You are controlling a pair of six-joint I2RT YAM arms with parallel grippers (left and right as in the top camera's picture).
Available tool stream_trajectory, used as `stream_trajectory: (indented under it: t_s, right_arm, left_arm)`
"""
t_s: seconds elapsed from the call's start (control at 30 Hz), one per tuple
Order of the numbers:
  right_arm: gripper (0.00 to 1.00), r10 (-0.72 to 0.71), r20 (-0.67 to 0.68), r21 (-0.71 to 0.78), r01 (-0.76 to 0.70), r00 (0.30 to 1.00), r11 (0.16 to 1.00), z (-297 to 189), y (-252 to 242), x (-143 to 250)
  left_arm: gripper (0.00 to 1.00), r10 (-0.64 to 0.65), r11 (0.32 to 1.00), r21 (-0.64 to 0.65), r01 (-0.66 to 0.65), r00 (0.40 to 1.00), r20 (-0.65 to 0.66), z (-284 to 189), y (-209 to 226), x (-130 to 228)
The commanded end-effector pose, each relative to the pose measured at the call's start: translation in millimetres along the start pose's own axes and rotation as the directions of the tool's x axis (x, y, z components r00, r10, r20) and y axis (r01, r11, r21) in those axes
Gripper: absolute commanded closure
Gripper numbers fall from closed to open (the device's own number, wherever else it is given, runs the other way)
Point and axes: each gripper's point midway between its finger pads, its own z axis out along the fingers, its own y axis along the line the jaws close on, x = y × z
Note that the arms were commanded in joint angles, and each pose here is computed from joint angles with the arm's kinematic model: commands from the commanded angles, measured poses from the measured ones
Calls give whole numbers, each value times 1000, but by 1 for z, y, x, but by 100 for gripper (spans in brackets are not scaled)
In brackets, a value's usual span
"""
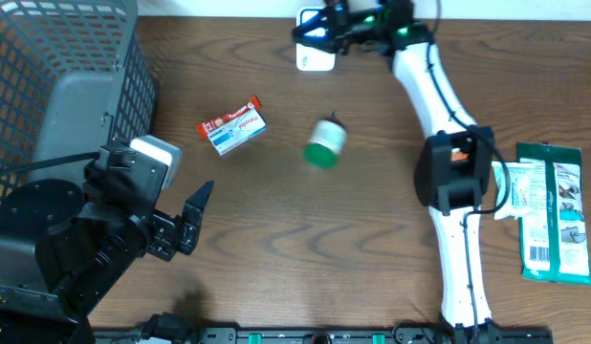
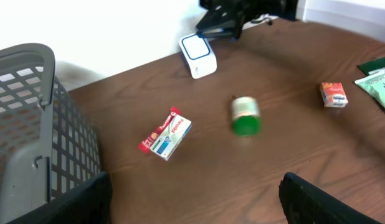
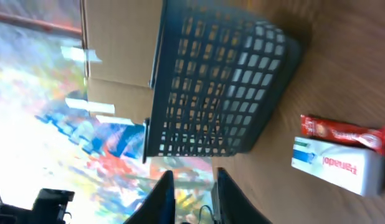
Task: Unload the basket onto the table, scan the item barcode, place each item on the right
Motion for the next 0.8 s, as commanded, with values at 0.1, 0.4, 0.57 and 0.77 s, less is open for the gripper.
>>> stream_trajectory:
  t_s: [0.1,0.4,0.57,0.77]
  right_arm:
    - [1,-198,-40,-32,197,979,980,1,-1,15]
    - [1,-158,-86,731,170,984,661,-16,-116,42]
    - [1,-310,-121,800,278,943,532,-25,-41,33]
    - [1,-273,-241,914,312,931,259,-45,35,91]
  left_arm:
    - [14,-5,1000,-13,5,1000,5,-2,2,-2]
    - [14,-5,1000,-12,5,1000,5,-2,2,-1]
    - [14,-5,1000,-13,5,1000,6,-2,2,-2]
    - [14,-5,1000,-12,5,1000,5,-2,2,-1]
